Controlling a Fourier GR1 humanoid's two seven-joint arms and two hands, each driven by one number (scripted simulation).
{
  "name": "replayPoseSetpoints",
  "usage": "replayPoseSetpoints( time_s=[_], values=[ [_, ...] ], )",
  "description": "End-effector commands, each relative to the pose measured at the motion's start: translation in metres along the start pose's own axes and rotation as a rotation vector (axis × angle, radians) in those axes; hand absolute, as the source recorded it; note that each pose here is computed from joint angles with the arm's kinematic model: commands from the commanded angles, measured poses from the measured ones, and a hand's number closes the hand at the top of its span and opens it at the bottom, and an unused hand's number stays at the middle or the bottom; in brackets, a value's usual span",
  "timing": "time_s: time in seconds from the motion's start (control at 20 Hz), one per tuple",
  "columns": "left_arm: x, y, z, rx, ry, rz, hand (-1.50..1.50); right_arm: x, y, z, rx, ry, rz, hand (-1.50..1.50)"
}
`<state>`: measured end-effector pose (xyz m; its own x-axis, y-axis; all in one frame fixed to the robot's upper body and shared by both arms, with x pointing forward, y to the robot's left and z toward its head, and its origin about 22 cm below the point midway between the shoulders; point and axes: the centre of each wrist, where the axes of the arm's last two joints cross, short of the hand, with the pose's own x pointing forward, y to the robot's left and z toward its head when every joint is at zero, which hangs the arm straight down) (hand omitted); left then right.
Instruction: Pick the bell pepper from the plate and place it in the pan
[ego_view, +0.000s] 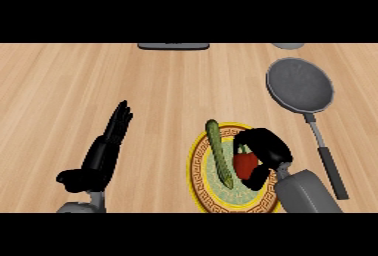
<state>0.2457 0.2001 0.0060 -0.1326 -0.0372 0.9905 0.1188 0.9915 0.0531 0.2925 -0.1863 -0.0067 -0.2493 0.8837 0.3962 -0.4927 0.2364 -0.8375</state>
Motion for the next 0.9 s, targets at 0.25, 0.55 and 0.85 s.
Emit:
replayPoseSetpoints(
  time_s=[0.25, 0.55, 0.85],
  values=[
    [0.003, -0.004, -0.001, -0.043, -0.008, 0.002, 0.00, 0.077, -0.060, -0.047, -0.555, 0.481, -0.041, 1.50],
    [-0.007, -0.014, -0.006, -0.027, -0.004, 0.016, 0.00, 0.126, -0.102, -0.058, -0.867, 0.479, -0.055, 1.50],
    [-0.003, -0.006, 0.001, -0.023, -0.003, 0.010, 0.00, 0.131, -0.120, -0.069, -0.993, 0.572, -0.219, 1.50]
  ],
)
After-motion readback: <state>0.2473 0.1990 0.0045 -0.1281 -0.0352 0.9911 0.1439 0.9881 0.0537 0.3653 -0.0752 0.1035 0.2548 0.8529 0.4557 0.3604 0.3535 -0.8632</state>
